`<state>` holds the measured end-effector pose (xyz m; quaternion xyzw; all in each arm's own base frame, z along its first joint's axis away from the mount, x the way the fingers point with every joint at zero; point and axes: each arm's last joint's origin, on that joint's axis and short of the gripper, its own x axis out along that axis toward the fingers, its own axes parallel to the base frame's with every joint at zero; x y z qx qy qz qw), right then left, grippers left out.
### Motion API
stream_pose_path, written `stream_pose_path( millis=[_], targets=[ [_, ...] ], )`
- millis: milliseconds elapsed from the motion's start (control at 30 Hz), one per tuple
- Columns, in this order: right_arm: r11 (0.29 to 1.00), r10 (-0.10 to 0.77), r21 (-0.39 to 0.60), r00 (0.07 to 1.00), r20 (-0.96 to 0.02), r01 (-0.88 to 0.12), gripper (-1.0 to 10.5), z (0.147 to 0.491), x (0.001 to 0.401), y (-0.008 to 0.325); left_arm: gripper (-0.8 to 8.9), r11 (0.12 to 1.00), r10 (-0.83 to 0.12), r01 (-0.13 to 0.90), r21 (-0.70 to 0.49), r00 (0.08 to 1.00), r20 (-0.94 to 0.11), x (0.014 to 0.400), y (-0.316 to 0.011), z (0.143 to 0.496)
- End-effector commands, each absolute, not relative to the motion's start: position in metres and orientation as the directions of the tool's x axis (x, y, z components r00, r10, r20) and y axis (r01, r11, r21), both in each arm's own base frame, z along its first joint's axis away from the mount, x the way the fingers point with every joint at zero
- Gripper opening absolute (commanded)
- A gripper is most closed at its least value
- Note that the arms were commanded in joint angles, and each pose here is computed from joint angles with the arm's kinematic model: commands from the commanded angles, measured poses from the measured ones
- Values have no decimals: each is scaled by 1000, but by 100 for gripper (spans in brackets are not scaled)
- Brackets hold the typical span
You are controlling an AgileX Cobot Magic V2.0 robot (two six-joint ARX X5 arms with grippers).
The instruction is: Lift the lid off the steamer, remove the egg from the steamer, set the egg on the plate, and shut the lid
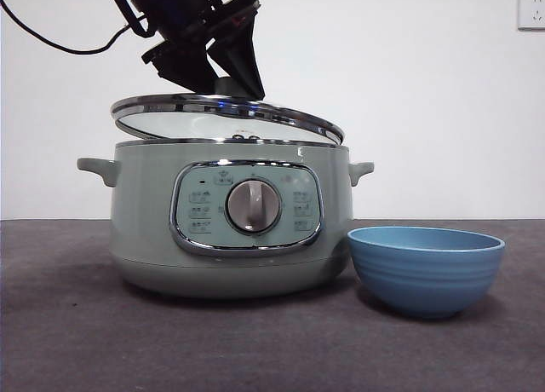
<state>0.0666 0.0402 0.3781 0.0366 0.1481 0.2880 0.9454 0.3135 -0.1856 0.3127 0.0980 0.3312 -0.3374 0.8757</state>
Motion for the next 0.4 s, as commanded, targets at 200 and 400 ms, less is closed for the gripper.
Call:
stream_pose_path(
  millis=[200, 400],
  targets=[
    [829, 559, 163, 791, -247, -535, 413, 380, 65, 40, -9, 745, -539, 664, -64, 543, -644, 321, -195, 304],
    [830, 558, 164, 788, -261, -534, 412, 379, 65, 40, -9, 744, -533, 665, -66, 531, -658, 321, -197, 300]
  ],
)
